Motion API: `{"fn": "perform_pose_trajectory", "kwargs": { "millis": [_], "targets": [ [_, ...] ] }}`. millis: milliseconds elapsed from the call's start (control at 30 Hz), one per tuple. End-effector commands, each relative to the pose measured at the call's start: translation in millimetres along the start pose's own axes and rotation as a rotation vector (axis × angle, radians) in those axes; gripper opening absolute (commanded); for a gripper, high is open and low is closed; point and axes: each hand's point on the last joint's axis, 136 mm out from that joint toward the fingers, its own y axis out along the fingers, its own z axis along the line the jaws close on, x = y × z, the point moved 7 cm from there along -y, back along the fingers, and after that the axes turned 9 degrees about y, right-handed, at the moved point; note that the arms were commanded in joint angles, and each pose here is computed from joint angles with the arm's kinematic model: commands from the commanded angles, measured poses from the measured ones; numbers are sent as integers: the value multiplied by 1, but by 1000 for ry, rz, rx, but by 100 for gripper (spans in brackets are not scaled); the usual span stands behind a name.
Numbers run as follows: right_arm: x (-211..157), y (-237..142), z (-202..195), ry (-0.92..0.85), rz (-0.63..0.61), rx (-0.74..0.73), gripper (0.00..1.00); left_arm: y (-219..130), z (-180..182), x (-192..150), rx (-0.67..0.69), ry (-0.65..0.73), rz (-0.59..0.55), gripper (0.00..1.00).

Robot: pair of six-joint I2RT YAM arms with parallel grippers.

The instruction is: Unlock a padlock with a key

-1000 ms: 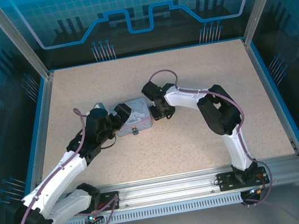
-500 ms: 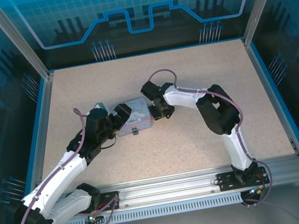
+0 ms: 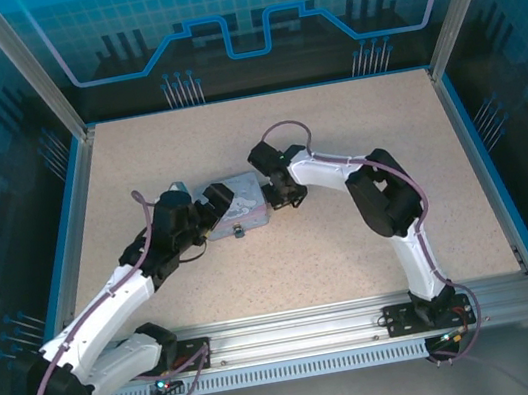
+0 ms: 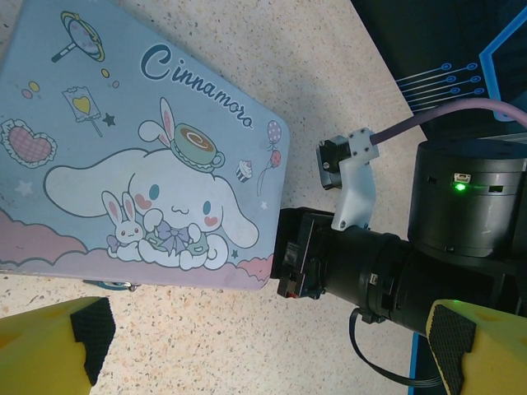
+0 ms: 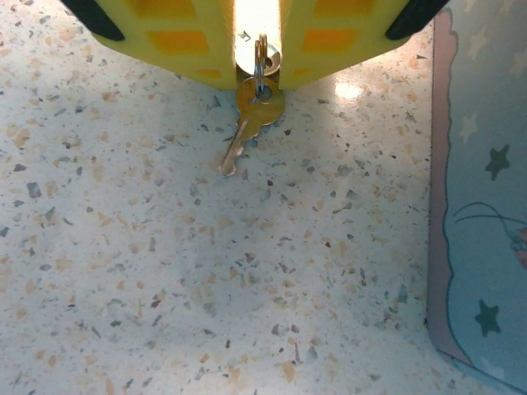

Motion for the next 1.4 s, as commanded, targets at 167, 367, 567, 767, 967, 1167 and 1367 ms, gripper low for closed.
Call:
{"fn": "perform_pose_trajectory", "kwargs": {
  "millis": [167,367,567,767,967,1167,1367],
  "targets": [
    [1,5,-19,32,2,21,0,5,1,0,-7,11,11,99],
    [4,-23,-36,83,-23,176,0,11,0,0,-1,29,26,99],
    [-4,-59,-52,101,-61,303,0,21,-7,0,-14,47,62,99],
    [-23,-82,-64,107,-93,342,0,36,-16,-4,-46,50,137,99],
    [-43,-88,-71,141,-76,370,0,42,-27,-11,-78,46,168,99],
    [-81,-81,-80,162,-32,342,0,41,-29,-17,-77,48,179,99],
    [-102,-59,-89,183,5,258,49,44,-27,-23,-76,50,189,99]
  ]
}}
